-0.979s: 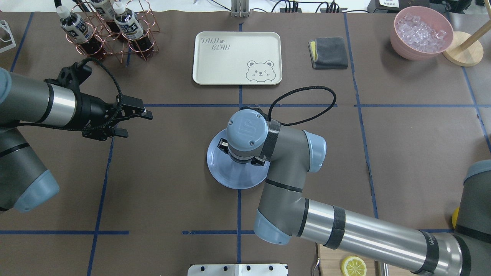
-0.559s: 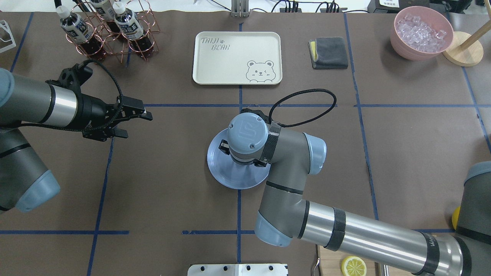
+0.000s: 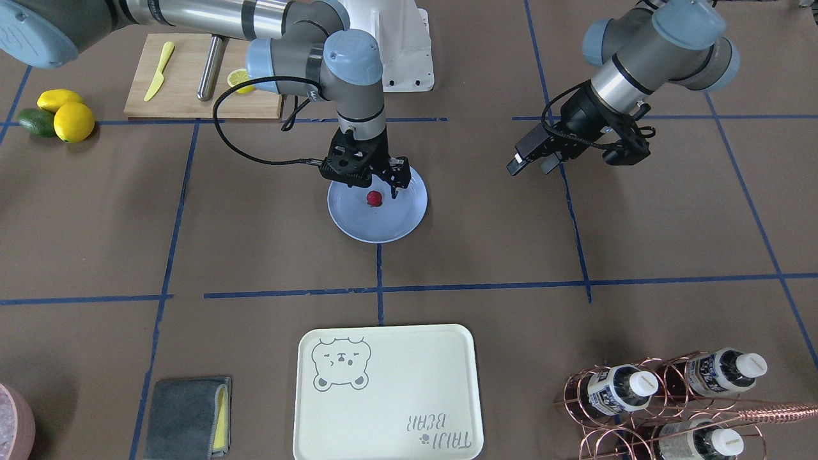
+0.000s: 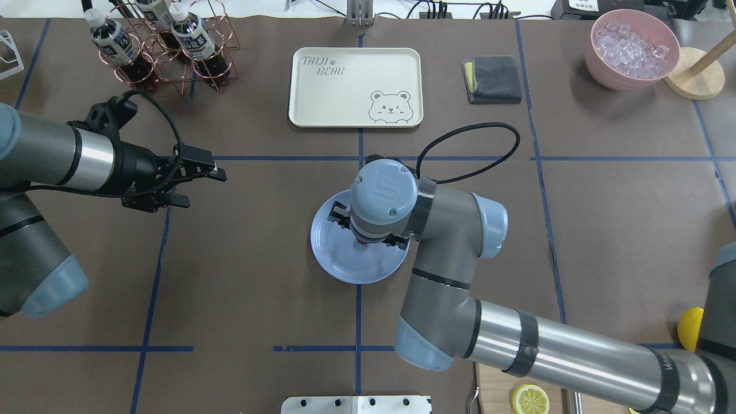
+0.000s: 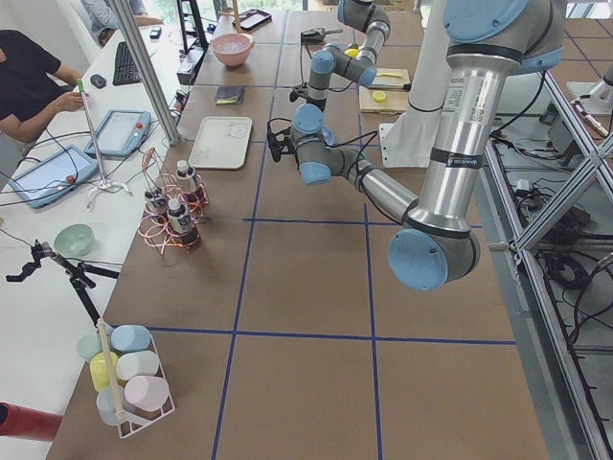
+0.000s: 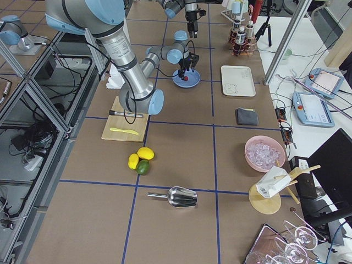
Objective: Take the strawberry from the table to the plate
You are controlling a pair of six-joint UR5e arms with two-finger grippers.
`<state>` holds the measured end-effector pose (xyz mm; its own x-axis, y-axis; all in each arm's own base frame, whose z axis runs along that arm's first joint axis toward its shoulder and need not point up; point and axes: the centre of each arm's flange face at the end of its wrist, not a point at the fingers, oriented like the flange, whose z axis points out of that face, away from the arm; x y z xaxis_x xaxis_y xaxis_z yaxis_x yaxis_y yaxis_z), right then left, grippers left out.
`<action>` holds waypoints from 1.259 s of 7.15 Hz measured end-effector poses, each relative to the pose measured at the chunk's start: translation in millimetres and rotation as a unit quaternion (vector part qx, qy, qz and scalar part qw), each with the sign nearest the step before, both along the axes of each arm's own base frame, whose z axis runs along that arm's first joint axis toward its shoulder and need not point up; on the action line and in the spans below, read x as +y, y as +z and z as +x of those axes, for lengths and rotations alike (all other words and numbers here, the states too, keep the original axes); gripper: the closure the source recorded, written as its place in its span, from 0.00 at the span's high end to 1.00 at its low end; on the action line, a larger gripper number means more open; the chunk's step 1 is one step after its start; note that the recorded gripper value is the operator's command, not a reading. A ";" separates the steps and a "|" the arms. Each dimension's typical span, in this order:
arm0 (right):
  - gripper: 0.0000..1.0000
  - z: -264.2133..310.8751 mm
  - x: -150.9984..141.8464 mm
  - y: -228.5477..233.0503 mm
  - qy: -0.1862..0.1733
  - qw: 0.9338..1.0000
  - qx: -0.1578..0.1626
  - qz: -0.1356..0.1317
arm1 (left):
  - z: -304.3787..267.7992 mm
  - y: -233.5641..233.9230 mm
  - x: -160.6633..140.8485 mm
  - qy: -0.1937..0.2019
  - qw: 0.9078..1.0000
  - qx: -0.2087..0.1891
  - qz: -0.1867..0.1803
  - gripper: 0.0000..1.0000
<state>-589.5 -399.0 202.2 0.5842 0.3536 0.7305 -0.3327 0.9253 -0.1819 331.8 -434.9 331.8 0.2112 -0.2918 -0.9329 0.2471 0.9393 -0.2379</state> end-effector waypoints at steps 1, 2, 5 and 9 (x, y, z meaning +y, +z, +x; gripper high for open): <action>1.00 46.8 1.9 13.9 -0.015 1.000 -0.007 0.010 | -5.2 15.6 4.2 0.009 1.000 -0.016 0.021 1.00; 1.00 105.1 4.6 36.4 -0.036 0.999 -0.011 0.025 | -12.3 35.7 10.1 0.021 0.998 -0.036 0.047 1.00; 1.00 288.0 -18.6 137.5 -0.112 0.991 0.017 0.075 | -70.6 94.3 1.6 0.030 0.983 -0.107 0.144 1.00; 1.00 466.3 -78.6 260.1 -0.187 0.970 0.057 0.147 | -228.2 167.3 -10.3 0.065 0.922 -0.215 0.315 1.00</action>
<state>-123.2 -477.6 462.3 0.7139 -0.1124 0.6912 0.0330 0.9913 0.1271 103.6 -445.2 499.1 0.5964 0.3336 -0.7301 0.0668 0.8858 0.4593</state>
